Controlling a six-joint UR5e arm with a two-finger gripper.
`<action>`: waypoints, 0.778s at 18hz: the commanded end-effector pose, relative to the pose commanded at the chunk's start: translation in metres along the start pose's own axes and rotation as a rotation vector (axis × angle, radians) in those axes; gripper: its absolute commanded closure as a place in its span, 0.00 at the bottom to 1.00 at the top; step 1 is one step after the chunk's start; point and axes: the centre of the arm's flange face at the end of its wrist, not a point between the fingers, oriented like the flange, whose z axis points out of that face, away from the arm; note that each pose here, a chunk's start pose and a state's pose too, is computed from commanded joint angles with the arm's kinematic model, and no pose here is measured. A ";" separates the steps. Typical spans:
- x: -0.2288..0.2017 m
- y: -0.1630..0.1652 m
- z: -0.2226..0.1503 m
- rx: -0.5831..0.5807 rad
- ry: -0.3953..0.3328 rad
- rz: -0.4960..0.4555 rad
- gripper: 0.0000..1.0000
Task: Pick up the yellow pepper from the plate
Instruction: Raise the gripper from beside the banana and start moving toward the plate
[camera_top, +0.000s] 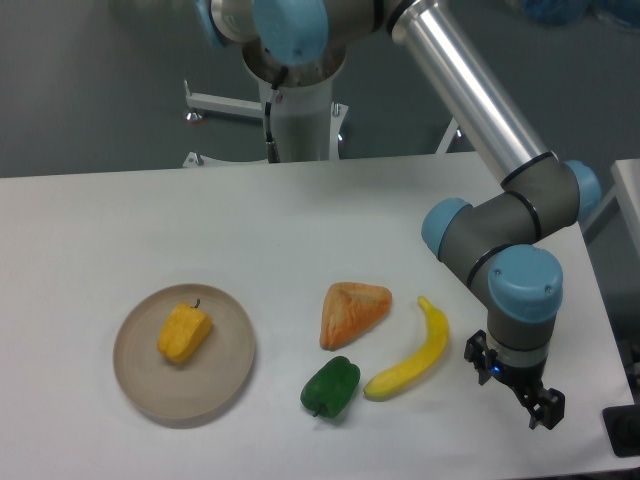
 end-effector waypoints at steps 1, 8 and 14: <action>0.000 0.000 -0.001 0.000 -0.001 -0.002 0.00; 0.005 -0.010 -0.022 0.004 -0.009 -0.015 0.00; 0.035 -0.028 -0.068 0.008 0.037 -0.072 0.00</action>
